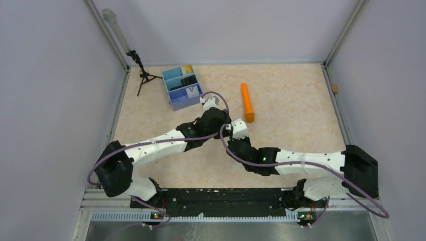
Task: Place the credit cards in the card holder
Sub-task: Close the card holder at the center of the board.
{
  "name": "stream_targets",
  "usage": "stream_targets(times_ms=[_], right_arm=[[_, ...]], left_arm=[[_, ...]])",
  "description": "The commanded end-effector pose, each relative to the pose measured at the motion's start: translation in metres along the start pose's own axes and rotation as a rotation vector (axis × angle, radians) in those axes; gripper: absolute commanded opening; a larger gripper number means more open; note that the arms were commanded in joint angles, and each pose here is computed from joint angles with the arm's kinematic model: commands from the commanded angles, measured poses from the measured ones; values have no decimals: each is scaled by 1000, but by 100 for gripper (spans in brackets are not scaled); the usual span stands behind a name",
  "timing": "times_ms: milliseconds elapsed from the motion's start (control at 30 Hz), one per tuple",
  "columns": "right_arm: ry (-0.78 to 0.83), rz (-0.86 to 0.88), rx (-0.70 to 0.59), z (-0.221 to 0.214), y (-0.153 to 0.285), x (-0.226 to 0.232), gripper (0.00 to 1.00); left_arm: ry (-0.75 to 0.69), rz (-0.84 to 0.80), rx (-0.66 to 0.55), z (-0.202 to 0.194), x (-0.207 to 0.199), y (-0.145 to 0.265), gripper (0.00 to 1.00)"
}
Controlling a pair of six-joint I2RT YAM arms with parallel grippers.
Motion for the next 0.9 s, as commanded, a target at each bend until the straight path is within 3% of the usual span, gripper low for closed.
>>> stream_targets(times_ms=[0,167,200,267,333,467,633,867], right_arm=[[30,-94,-89,20,4,12,0],[68,-111,-104,18,10,20,4],[72,-102,-101,17,12,21,13],[68,-79,-86,18,16,20,40],[59,-56,-53,15,23,17,64],[22,20,-19,14,37,7,85],[-142,242,73,20,33,-11,88],[-417,575,81,32,25,-36,88]], left_arm=[[20,-52,4,-1,-6,-5,48],[52,-56,22,-7,2,-9,20],[65,-67,27,-7,4,-9,13],[91,-77,20,-4,10,-10,0],[92,-95,-2,1,14,-7,0],[65,-151,-59,10,23,3,0],[20,-281,-115,14,39,26,0],[-131,-486,-153,16,40,68,0]])
Point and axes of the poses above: each gripper's point midway between its finger pads, its own y axis back along the fingers, its own x axis along the line the jaws close on, z = x × y, the point moved 7 cm from there along y, back along the fingers, and after that the axes turned 5 degrees about -y, right-handed, at the moved point
